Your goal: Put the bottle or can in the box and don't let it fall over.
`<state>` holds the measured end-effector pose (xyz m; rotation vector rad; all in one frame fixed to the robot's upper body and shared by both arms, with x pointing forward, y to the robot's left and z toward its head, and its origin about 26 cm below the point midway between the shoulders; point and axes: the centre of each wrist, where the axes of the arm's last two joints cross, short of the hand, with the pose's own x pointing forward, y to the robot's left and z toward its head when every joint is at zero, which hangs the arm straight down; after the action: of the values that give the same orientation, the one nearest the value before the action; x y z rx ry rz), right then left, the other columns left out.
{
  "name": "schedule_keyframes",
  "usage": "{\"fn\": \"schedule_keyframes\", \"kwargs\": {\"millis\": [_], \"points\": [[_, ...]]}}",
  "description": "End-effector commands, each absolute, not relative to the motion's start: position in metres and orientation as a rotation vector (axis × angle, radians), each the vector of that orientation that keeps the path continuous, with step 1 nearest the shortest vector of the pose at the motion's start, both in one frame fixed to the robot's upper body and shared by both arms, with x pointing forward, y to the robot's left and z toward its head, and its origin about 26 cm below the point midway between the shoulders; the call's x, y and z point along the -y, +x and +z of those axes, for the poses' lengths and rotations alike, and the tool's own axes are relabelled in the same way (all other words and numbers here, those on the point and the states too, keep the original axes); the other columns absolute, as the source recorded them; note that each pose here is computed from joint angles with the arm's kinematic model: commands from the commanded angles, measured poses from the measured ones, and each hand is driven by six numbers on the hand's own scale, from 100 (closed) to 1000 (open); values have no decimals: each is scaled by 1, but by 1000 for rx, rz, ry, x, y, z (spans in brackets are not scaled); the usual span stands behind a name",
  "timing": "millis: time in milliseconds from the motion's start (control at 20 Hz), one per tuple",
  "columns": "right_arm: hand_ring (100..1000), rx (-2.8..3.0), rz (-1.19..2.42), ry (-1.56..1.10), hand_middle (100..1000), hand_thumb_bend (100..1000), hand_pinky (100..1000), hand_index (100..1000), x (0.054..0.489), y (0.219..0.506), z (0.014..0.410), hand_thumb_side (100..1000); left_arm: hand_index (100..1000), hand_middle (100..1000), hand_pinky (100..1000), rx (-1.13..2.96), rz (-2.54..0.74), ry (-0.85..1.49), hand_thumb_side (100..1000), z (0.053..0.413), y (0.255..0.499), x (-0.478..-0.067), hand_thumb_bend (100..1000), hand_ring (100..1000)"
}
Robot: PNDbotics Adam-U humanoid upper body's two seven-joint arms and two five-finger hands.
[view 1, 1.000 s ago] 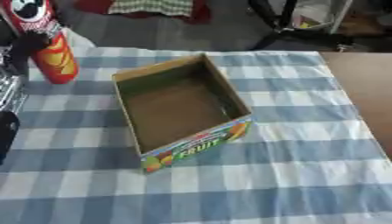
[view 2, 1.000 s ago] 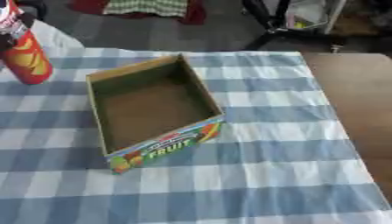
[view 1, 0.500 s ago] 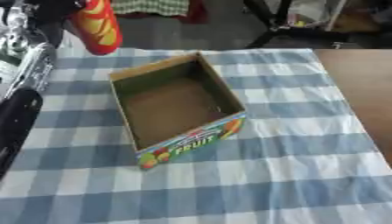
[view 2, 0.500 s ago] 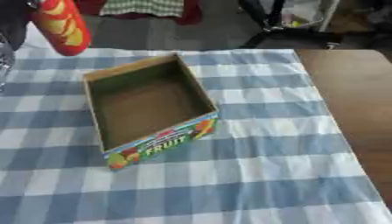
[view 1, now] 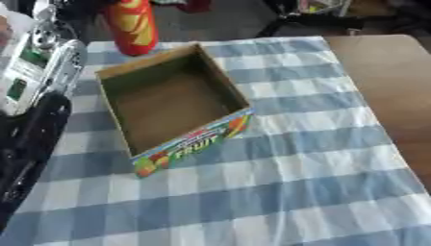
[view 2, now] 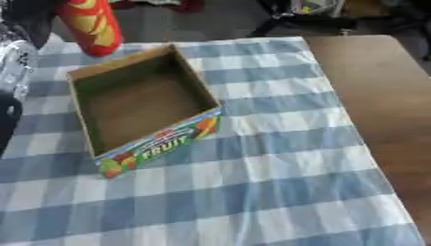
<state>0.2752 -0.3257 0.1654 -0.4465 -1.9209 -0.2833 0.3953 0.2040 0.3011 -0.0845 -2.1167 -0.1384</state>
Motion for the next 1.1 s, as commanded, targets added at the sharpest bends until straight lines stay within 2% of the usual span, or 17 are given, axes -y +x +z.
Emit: {"fn": "schedule_keyframes", "kwargs": {"millis": [50, 450, 600, 650, 750, 850, 900, 950, 1000, 1100], "points": [[1000, 1964, -271, -451, 907, 100, 873, 777, 328, 274, 177, 834, 393, 396, 1000, 2169, -140, -107, 100, 303, 393, -188, 274, 528], [1000, 1969, -287, -444, 907, 100, 873, 777, 327, 275, 178, 839, 392, 395, 1000, 2121, -122, -17, 100, 266, 412, -175, 250, 530], [1000, 1969, -290, -444, 907, 100, 873, 777, 326, 275, 177, 842, 400, 403, 1000, 2087, -124, 14, 100, 250, 419, -172, 209, 537], [1000, 1969, -292, -445, 907, 100, 873, 777, 326, 275, 177, 843, 411, 413, 1000, 2076, -125, 17, 100, 246, 421, -171, 228, 549], [1000, 1968, -294, -445, 908, 100, 873, 777, 326, 275, 177, 844, 436, 435, 1000, 2061, -132, 17, 100, 238, 423, -169, 315, 570], [1000, 1967, -295, -447, 908, 100, 873, 777, 326, 275, 177, 845, 478, 470, 1000, 2049, -145, 20, 100, 231, 424, -168, 445, 613], [1000, 1967, -296, -448, 908, 100, 873, 777, 326, 275, 177, 845, 478, 470, 1000, 2045, -150, 22, 100, 229, 425, -168, 445, 613], [1000, 1966, -297, -449, 908, 100, 873, 776, 327, 275, 177, 846, 579, 557, 1000, 2045, -160, 27, 100, 227, 425, -168, 698, 747], [1000, 1966, -297, -448, 908, 100, 873, 776, 327, 275, 177, 845, 647, 619, 1000, 2046, -173, 31, 100, 226, 426, -168, 769, 799], [1000, 1965, -297, -448, 908, 100, 873, 776, 326, 275, 176, 845, 686, 647, 1000, 2050, -207, 38, 107, 223, 426, -168, 805, 826]]}}
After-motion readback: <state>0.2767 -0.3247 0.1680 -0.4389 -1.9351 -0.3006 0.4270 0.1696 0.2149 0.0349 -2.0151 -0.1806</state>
